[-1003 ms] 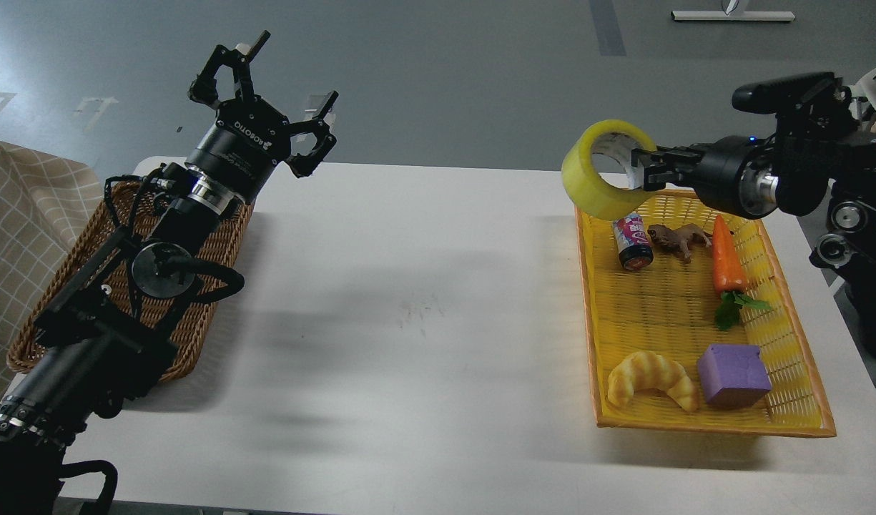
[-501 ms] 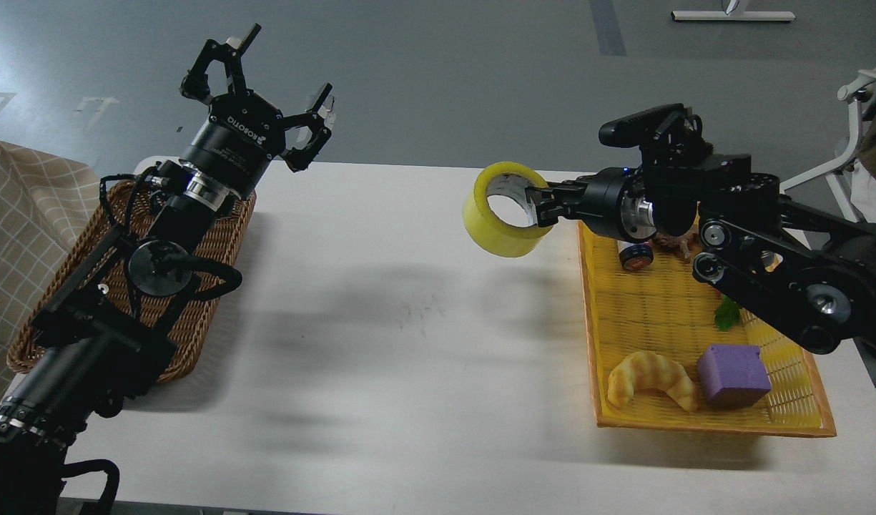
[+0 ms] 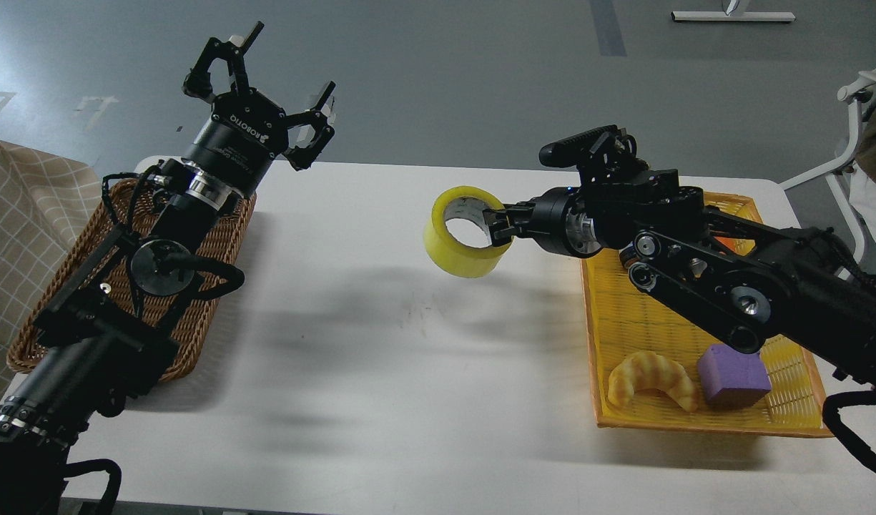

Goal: Place and transfer tape with both arms
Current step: 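Lift the tape roll with the right gripper and carry it toward the table center, then lower the tape roll onto the table and open the right gripper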

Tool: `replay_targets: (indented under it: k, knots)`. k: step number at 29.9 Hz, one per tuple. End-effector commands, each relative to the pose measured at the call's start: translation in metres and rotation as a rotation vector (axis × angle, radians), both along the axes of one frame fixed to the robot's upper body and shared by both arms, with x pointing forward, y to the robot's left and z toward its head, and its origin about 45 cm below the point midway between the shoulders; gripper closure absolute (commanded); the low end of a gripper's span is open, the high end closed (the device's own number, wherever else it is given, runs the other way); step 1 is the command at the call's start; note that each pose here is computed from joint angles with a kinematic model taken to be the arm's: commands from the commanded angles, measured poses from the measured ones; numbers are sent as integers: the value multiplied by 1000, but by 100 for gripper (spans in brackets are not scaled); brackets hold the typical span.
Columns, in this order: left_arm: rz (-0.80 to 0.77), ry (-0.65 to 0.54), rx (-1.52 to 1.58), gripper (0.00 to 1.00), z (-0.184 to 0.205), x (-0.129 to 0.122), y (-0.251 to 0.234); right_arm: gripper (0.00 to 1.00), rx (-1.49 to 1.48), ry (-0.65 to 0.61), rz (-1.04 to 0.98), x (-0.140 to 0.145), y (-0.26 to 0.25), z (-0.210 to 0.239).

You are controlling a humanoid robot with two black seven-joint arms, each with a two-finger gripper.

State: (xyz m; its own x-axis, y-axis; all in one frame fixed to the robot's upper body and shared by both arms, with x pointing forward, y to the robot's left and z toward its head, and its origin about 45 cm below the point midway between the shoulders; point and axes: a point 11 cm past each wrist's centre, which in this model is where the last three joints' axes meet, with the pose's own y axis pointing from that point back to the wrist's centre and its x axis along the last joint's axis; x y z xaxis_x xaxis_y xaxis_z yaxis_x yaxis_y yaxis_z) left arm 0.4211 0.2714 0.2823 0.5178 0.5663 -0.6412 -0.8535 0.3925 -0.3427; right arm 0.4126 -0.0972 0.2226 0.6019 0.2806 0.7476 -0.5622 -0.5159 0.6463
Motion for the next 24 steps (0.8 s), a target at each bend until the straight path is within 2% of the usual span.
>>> replay_targets:
  k: [1, 24]
  knots:
    - [-5, -7, -2, 2, 3, -1, -2, 100, -8, 14, 13, -3, 9, -7]
    - [-7, -26, -7, 2, 10, -1, -1, 100, -30, 58, 67, -16, 52, -30]
